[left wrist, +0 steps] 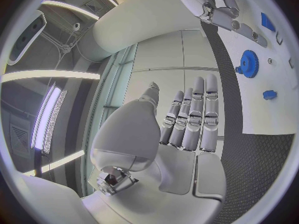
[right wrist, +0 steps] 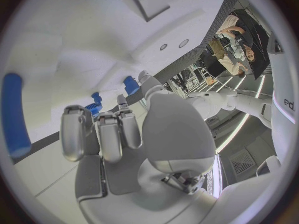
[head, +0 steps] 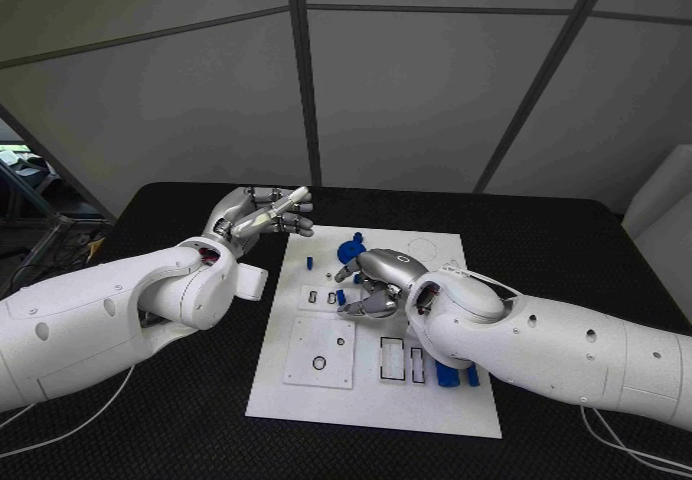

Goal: Assemble the parts on the task board

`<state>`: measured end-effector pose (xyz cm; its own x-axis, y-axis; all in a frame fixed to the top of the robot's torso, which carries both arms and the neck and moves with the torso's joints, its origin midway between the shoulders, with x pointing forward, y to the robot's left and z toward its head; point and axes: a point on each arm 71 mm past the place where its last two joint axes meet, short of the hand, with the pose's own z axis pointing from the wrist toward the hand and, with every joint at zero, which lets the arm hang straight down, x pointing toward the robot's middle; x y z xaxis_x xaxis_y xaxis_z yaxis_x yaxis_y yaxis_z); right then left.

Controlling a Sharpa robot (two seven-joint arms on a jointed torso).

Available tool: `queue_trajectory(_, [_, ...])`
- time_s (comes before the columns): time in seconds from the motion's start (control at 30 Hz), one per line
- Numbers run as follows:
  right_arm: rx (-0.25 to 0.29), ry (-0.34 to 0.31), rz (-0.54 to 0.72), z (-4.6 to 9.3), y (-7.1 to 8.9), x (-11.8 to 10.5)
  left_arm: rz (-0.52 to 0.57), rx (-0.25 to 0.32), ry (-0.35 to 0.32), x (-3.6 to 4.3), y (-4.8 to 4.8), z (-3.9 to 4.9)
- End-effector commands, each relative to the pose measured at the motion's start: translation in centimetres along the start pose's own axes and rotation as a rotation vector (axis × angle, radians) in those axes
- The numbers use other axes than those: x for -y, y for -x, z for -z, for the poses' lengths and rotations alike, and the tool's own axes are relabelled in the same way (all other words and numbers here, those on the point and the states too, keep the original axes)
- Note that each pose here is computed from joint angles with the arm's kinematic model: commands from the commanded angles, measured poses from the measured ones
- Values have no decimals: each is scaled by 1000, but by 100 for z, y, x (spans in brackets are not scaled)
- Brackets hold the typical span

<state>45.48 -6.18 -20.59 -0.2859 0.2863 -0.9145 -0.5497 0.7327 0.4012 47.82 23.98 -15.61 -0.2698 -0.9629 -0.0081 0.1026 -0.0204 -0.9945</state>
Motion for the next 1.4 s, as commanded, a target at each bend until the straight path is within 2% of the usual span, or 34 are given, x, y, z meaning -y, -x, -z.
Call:
queue_trajectory(0.03, [90, 111, -50, 55, 86, -95, -18, -22, 6, -1, -12, -6])
queue_trajectory(0.17, [120, 179, -82, 195, 157, -134, -61, -35, 23, -20, -14, -11])
queue_trajectory(0.2, [136, 202, -107, 274, 226, -131, -102, -51, 58, -46, -22, -9])
queue_trajectory(0.3, [165, 213, -161, 394, 381, -82, -197, -94, 136, -99, -46, 7])
queue_trajectory(0.5, [229, 140, -288, 622, 823, 188, -445, -228, 353, -228, -103, 62])
queue_trajectory(0.53, [231, 136, -291, 628, 839, 200, -454, -233, 361, -231, -105, 63])
queue_trajectory(0.63, [260, 85, -320, 703, 1028, 365, -567, -291, 468, -273, -130, 67])
queue_trajectory(0.73, [288, 42, -337, 743, 1172, 516, -668, -338, 544, -288, -154, 32])
queue_trajectory(0.8, [305, 12, -351, 761, 1246, 614, -728, -358, 585, -272, -169, -38])
queue_trajectory(1.03, [325, -36, -363, 744, 1334, 774, -924, -403, 661, -275, -311, -235])
queue_trajectory(1.23, [328, -60, -360, 723, 1351, 848, -1015, -415, 677, -315, -452, -343])
queue_trajectory(1.4, [320, -71, -349, 703, 1350, 878, -1053, -444, 687, -355, -552, -400])
